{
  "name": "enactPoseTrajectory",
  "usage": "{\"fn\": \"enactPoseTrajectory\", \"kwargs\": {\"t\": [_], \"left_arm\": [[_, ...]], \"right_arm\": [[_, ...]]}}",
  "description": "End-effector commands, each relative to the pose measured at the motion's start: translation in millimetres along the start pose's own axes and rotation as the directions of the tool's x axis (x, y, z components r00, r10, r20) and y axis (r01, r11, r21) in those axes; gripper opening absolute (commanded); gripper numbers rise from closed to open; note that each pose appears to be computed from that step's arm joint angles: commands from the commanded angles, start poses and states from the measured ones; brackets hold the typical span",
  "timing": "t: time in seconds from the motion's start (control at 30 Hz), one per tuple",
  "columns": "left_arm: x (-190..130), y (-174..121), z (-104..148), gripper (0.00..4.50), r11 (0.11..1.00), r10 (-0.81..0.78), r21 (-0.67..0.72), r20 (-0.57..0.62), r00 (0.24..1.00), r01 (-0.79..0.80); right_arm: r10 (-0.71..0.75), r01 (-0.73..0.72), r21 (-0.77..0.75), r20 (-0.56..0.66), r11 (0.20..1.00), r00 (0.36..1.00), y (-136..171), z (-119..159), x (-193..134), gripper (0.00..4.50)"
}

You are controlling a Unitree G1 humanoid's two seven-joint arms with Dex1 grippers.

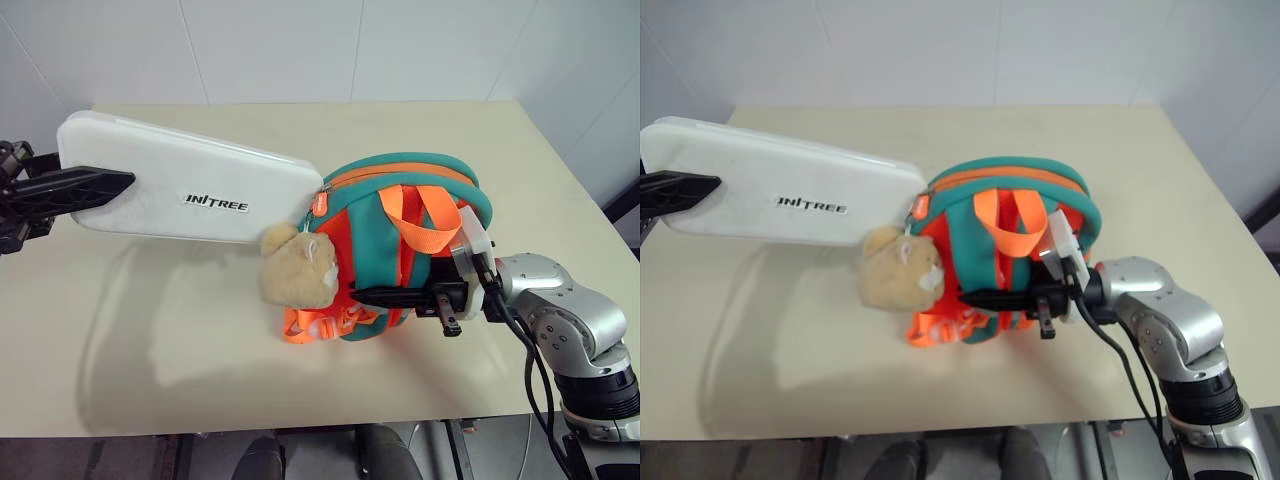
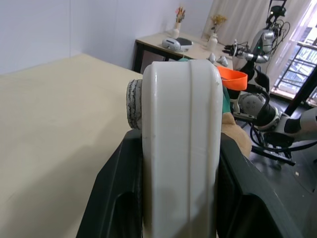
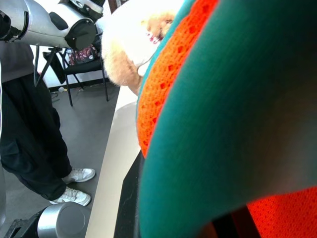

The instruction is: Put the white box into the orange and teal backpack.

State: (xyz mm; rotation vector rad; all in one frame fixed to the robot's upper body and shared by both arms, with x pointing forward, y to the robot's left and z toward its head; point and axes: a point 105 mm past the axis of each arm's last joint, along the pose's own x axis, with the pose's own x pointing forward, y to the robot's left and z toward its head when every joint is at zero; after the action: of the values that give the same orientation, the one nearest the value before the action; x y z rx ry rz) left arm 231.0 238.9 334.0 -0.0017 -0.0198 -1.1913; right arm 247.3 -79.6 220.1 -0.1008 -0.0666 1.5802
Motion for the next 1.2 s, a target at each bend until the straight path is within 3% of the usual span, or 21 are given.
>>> {"fn": "enactPoseTrajectory", "kwargs": {"t": [0.03, 0.37, 0.67, 0.97, 1.2], "left_arm": [[-5.5, -14.2, 11.6, 1.33, 0.998, -0.004, 0.069, -0.036, 0.999, 0.006], [-4.8, -17.4, 1.8, 1.33, 0.999, 0.007, 0.048, -0.048, 0.999, -0.005], [12.5, -2.4, -6.8, 1.33, 0.987, 0.015, 0.158, -0.072, 0.997, -0.003], [37.0, -3.6, -10.0, 1.32, 0.971, -0.071, 0.219, -0.118, 0.991, 0.095], [64.5, 3.4, -5.0, 1.32, 0.963, -0.118, 0.242, -0.029, 0.993, 0.122]], "right_arm": [[0.012, -0.010, -0.046, 0.024, 0.999, 1.000, -0.6, 10.2, 0.9, 0.53], [0.036, -0.034, -0.040, 0.029, 0.999, 0.999, -4.3, 9.7, 4.5, 0.53], [0.042, -0.040, -0.042, 0.031, 0.998, 0.999, -3.9, 9.4, 6.5, 0.53], [0.025, -0.024, -0.042, 0.034, 0.999, 0.999, -2.3, 8.8, 7.0, 0.53], [0.014, -0.013, -0.041, 0.038, 0.999, 0.999, -4.0, 8.6, 8.3, 0.53]]}}
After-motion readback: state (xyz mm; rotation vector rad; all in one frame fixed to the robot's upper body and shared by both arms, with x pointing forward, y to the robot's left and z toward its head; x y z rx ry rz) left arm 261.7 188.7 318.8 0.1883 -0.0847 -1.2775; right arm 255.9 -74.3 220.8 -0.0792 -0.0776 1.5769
